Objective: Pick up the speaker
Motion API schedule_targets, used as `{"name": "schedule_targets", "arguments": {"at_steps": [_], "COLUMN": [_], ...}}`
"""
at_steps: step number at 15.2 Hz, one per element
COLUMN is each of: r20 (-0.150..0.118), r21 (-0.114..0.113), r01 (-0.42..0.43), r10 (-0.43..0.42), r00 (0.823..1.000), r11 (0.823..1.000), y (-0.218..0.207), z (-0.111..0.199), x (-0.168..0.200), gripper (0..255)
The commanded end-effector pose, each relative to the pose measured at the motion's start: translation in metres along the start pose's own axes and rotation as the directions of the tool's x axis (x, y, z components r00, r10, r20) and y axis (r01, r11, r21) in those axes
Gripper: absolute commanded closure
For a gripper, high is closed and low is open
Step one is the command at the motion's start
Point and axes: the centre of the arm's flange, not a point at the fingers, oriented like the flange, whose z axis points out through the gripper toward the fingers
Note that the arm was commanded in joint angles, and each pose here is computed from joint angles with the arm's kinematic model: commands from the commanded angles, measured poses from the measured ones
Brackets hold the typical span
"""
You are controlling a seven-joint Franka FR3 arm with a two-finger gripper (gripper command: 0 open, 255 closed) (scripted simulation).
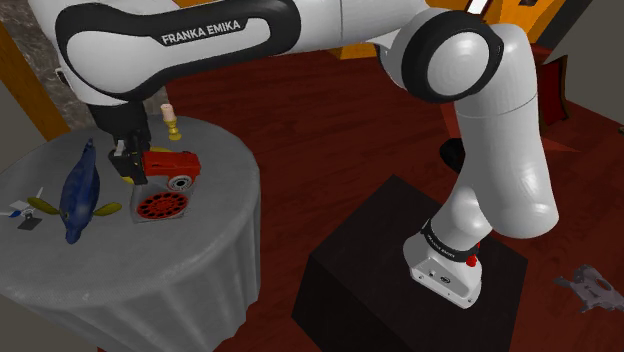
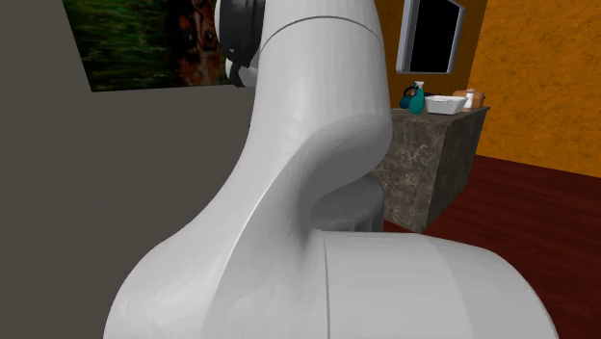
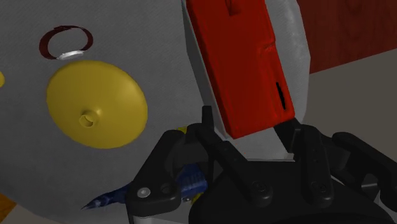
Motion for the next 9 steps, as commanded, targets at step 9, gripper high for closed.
{"name": "schedule_targets", "arguments": {"at_steps": [9], "r20": [-0.001], "r21": [0.000], "r01": [0.000], "r10": [0.000], "r00": [1.000], "r11": [1.000], "y": [-0.003], "z": [-0.043], "x": [0.000], "gripper": [255]}}
